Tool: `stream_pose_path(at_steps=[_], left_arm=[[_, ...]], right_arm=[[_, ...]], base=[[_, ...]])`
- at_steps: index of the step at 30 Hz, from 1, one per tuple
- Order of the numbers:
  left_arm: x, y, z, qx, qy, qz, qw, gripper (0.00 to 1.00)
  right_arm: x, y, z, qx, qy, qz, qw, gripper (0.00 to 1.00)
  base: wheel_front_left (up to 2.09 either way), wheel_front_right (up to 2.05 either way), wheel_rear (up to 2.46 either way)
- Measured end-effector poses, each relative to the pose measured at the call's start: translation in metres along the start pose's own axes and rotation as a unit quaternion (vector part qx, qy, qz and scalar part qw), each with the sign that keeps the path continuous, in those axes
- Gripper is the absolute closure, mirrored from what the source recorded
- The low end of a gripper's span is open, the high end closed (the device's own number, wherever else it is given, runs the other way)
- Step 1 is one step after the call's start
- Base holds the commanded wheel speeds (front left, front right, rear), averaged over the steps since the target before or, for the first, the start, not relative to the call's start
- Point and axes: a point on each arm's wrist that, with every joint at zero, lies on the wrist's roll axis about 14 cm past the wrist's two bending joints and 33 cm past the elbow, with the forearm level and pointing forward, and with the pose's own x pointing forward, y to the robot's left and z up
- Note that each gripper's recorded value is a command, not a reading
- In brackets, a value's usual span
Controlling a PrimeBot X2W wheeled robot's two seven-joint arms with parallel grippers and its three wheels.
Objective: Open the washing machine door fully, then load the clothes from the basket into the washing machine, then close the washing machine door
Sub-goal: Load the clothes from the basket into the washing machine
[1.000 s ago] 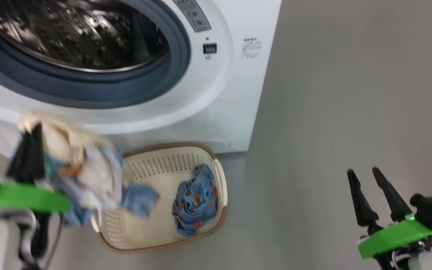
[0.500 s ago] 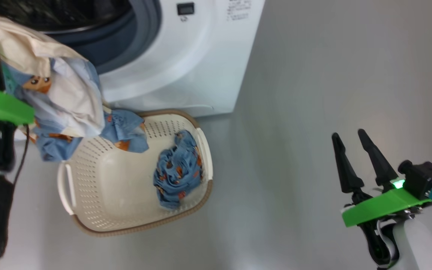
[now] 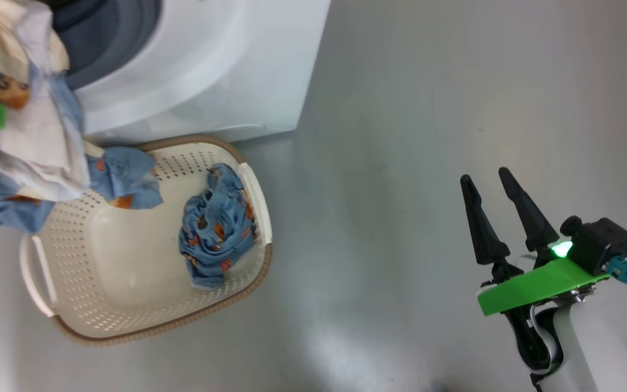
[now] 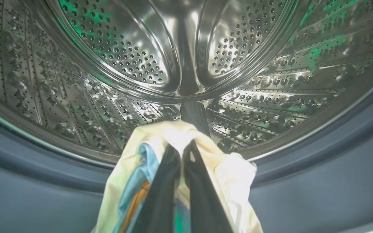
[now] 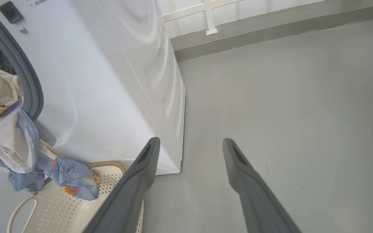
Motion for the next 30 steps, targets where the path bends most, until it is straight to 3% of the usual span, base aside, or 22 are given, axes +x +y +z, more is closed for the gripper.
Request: stream_pose_path(at_steps=[4,9,15,21,22,24,25,26,30], left_arm=[[0.019,0.0,0.012,0.012,-0.012,-0.004,1.0,1.0],[0.037,0.001,0.059,0.018,-0.083,-0.009,0.996,1.0],[0.044,-0.001,0.081,0.031,-0.134,-0.009,0.991,1.0],[0.044,0.002,0.028,0.02,-0.071,0.007,0.997,1.0],[0.043,0.004,0.022,0.021,-0.062,0.009,0.998,0.93],[0.041,0.01,0.012,0.022,-0.043,0.017,0.999,0.52],[0.04,0.012,0.006,0.025,-0.031,0.019,0.999,0.08],[0.039,0.015,-0.001,0.025,-0.018,0.025,0.999,0.0],[0.036,0.013,-0.013,0.032,0.008,0.023,0.999,0.0]], right_arm=[[0.001,-0.005,-0.003,-0.002,0.004,-0.007,1.0,0.0],[0.003,-0.009,-0.01,-0.001,0.011,-0.013,1.0,0.0],[0.009,-0.009,-0.012,-0.001,0.009,-0.012,1.0,0.0],[0.011,-0.009,-0.01,-0.001,0.006,-0.013,1.0,0.0],[0.011,-0.008,-0.011,0.0,0.007,-0.013,1.0,0.0],[0.012,-0.007,-0.011,0.002,0.006,-0.012,1.0,0.0],[0.012,-0.007,-0.011,0.002,0.006,-0.011,1.0,0.0],[0.012,-0.006,-0.011,0.003,0.006,-0.011,1.0,0.0],[0.013,-0.005,-0.011,0.004,0.005,-0.009,1.0,0.0]], base=[[0.0,0.0,0.0],[0.0,0.0,0.0],[0.0,0.0,0.0],[0.0,0.0,0.0],[0.0,0.0,0.0],[0.0,0.0,0.0],[0.0,0.0,0.0],[0.0,0.0,0.0],[0.0,0.0,0.0]])
